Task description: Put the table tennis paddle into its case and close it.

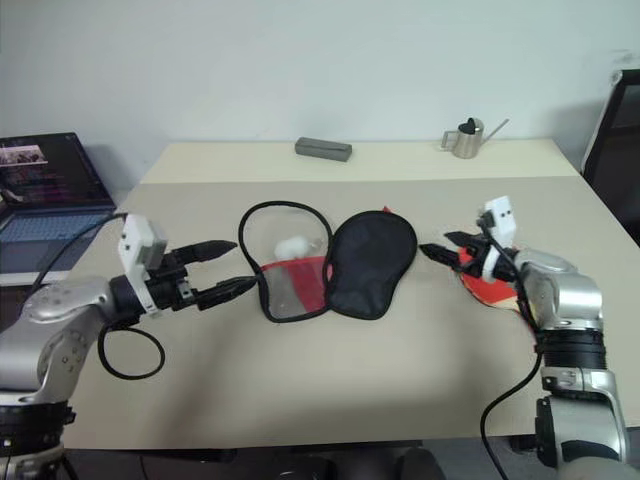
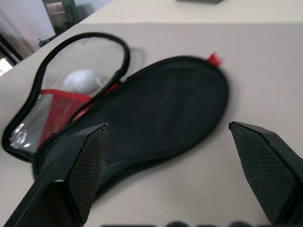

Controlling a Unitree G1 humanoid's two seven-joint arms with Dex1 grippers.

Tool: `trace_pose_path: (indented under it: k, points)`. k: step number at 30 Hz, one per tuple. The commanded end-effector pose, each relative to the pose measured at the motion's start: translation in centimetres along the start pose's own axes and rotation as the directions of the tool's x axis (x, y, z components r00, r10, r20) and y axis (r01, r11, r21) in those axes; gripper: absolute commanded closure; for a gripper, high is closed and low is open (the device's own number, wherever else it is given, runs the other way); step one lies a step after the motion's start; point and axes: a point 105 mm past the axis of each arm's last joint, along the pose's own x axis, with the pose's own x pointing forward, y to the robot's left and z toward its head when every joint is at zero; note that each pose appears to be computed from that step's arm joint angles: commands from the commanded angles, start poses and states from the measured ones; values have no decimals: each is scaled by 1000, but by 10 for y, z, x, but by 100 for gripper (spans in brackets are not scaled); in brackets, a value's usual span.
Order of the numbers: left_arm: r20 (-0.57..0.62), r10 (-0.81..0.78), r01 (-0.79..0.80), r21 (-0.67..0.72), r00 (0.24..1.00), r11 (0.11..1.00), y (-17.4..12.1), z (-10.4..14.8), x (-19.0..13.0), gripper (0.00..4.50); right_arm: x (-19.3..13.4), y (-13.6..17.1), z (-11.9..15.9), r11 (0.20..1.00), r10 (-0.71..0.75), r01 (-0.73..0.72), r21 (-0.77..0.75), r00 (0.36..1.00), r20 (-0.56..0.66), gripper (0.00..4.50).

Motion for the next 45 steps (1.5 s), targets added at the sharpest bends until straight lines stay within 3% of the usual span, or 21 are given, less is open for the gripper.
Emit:
trace_pose_path:
  k: [1,13,29,38,41,45]
  points:
    - [8,-13,13,28,1000,1000,4,9,-2,0,15,11,-1,1000,-4,4,4,1000,-25,3]
    - [3,-52,52,58,999,997,5,14,0,0,69,-6,-27,982,-189,187,-31,977,-95,3]
    - [-7,-23,23,77,1000,997,10,13,-2,0,73,-14,-23,961,-264,257,-106,963,-57,3]
    - [-9,-19,19,80,1000,997,10,10,-1,0,81,0,-29,972,-218,209,-104,972,-89,3]
    - [-13,-17,18,82,1000,996,10,9,0,0,84,5,-30,974,-209,198,-108,973,-99,60]
    - [-16,-15,16,83,1000,996,9,7,0,0,86,6,-30,971,-214,199,-132,971,-110,198]
